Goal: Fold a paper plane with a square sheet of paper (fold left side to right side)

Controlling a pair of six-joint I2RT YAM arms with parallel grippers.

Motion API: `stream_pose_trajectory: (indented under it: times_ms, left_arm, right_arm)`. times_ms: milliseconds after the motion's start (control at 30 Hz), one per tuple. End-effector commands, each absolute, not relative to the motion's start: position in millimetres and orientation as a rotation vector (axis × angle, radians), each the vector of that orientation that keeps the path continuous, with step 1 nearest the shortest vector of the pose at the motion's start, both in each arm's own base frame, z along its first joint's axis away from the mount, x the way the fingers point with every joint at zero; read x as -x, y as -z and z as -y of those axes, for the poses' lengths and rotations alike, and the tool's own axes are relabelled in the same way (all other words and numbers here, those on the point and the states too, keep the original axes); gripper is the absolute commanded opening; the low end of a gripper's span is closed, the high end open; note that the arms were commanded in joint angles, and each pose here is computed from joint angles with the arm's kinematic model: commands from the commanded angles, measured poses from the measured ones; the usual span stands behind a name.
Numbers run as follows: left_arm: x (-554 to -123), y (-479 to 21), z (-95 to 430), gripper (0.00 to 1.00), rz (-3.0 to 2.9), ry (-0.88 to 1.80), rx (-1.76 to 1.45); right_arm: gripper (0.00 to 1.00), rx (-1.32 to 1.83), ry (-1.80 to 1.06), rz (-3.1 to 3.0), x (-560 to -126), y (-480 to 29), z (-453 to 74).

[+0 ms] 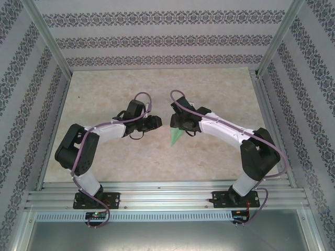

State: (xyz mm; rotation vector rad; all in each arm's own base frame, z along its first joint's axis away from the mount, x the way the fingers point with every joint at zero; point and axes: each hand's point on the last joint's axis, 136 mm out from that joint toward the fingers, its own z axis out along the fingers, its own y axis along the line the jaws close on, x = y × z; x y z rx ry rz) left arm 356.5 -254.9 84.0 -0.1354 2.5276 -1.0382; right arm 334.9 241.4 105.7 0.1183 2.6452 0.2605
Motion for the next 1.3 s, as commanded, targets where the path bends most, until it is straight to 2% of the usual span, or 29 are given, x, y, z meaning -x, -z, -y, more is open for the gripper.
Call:
stream_pose_trajectory:
  times_ms: [0, 300, 833, 1267]
  left_arm:
    - [-354.3, -80.6, 226.1, 0.43, -2.512, 0.898, 0.180]
    - [-341.5, -77.4, 215.0, 0.44, -2.519, 0.865, 0.174]
    - [-336.6, -71.4, 213.1, 0.45, -2.542, 0.849, 0.154]
    - [-336.5, -70.5, 212.8, 0.45, -2.557, 0.838, 0.151]
  right_arm:
    - [0.65, -0.138, -0.155, -2.691, -333.0, -86.6, -246.3]
    - [0.72, -0.094, 0.046, -2.758, -331.4, -51.7, -247.9]
    - [0.69, 0.011, 0.216, -2.806, -338.4, -26.1, -255.0]
    - [0.47, 0.004, 0.195, -2.795, -334.6, -32.1, -250.9]
